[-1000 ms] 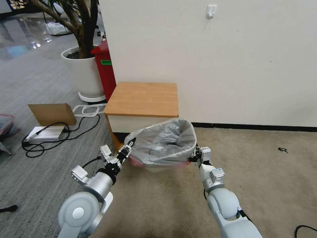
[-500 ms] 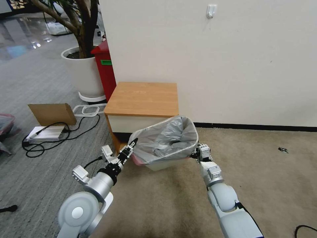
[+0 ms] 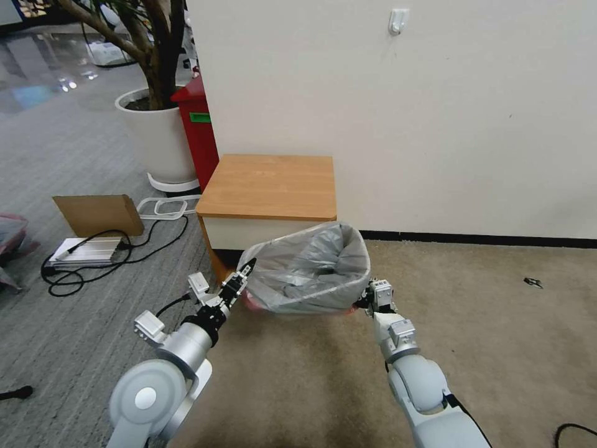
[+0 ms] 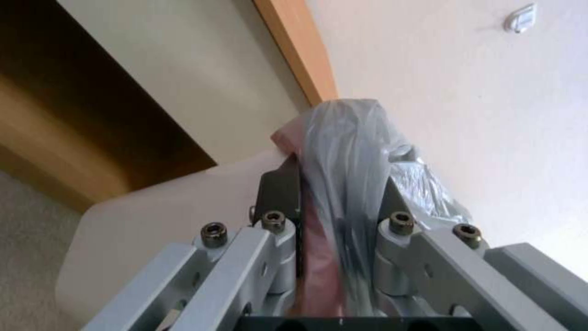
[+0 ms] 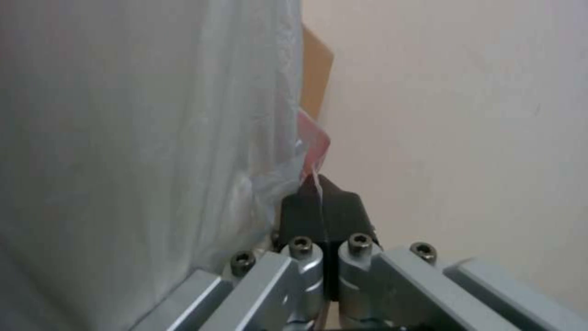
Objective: Pick up the garbage bag from the table and place it over the trash can.
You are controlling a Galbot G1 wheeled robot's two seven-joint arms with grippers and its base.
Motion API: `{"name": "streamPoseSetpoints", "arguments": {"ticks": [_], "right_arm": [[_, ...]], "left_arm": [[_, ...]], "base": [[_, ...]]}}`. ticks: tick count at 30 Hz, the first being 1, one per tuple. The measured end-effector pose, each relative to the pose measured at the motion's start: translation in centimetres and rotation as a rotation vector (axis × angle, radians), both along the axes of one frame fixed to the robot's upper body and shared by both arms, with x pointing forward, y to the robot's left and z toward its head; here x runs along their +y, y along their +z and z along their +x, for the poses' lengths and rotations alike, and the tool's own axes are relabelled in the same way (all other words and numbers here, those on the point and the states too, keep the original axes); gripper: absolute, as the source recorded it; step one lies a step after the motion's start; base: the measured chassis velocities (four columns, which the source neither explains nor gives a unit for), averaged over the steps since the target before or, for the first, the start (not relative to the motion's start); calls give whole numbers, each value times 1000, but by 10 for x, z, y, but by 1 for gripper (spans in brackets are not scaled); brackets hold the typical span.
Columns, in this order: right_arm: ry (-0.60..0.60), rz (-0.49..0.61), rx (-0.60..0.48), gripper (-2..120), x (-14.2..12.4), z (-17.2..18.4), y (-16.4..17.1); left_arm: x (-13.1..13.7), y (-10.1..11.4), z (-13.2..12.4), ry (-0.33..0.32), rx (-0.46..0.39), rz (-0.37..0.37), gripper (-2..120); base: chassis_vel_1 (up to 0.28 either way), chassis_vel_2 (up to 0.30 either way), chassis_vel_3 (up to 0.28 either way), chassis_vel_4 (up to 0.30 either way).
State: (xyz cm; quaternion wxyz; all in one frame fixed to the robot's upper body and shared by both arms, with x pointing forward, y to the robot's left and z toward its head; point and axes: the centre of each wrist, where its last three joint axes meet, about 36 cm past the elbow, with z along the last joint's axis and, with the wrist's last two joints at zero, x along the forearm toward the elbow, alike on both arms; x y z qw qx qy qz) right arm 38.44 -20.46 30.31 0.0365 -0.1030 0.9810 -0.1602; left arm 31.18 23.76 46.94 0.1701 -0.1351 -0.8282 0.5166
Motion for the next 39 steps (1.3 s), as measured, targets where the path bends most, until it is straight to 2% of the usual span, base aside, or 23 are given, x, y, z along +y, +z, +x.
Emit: {"name": "streamPoseSetpoints", "arguments": {"ticks": [4, 7, 11, 12, 13, 14, 16, 19, 22, 24, 26, 29, 30, 33, 35, 36, 38, 39], "right_arm": [[-4, -59, -50, 0, -5, 5, 2], [-10, -46, -51, 0, -6, 5, 6], [-26, 115, 31, 0, -2, -12, 18], [-26, 115, 31, 0, -2, -12, 18], [-28, 151, 45, 3, -2, -16, 21], [-28, 211, 67, 10, -3, -24, 26], [-27, 229, 72, 12, -3, -27, 29], [-20, 325, 97, 26, -6, -38, 41], [-17, 367, 111, 34, -9, -41, 45], [-13, 440, 133, 45, -13, -46, 47], [-12, 460, 142, 46, -14, -47, 47], [-3, 578, 188, 64, -15, -55, 47], [-3, 578, 188, 64, -15, -55, 47], [-3, 656, 211, 76, -15, -61, 50], [-3, 667, 212, 80, -16, -63, 51], [-7, 689, 206, 88, -18, -68, 57], [-9, 700, 189, 96, -22, -73, 66], [-9, 700, 189, 96, -22, -73, 66]], "left_arm": [[0, 0, -2, -4, 5, -3, 12], [1, 0, -3, -5, 9, -1, 12], [2, 0, -3, -5, 2, 25, 12], [2, 0, -3, -5, 2, 25, 12], [3, -1, -3, -3, -4, 38, 12], [5, -2, -2, 1, -8, 55, 12], [6, -2, -1, 3, -9, 61, 12], [11, -4, 3, 16, -9, 75, 12], [13, -5, 4, 23, -10, 77, 12], [16, -5, 6, 32, -11, 76, 11], [16, -5, 6, 34, -11, 76, 11], [17, -5, 6, 38, -10, 78, 11], [17, -5, 6, 38, -10, 78, 11], [18, -5, 6, 38, -5, 87, 11], [18, -5, 6, 38, -5, 92, 11], [20, -5, 6, 36, -7, 117, 11], [22, -4, 7, 32, -9, 139, 11], [22, -4, 7, 32, -9, 139, 11]], "base": [[0, 0, 0, 0], [0, 0, 0, 0], [0, 0, 0, 0], [0, 0, 0, 0], [0, 0, 0, 0], [0, 0, 0, 0], [0, 0, 0, 0], [0, 0, 0, 0], [0, 0, 0, 0], [0, 0, 0, 0], [0, 0, 0, 0], [0, 0, 0, 0], [0, 0, 0, 0], [0, 0, 0, 0], [0, 0, 0, 0], [0, 0, 0, 0], [0, 0, 0, 0], [0, 0, 0, 0]]}}
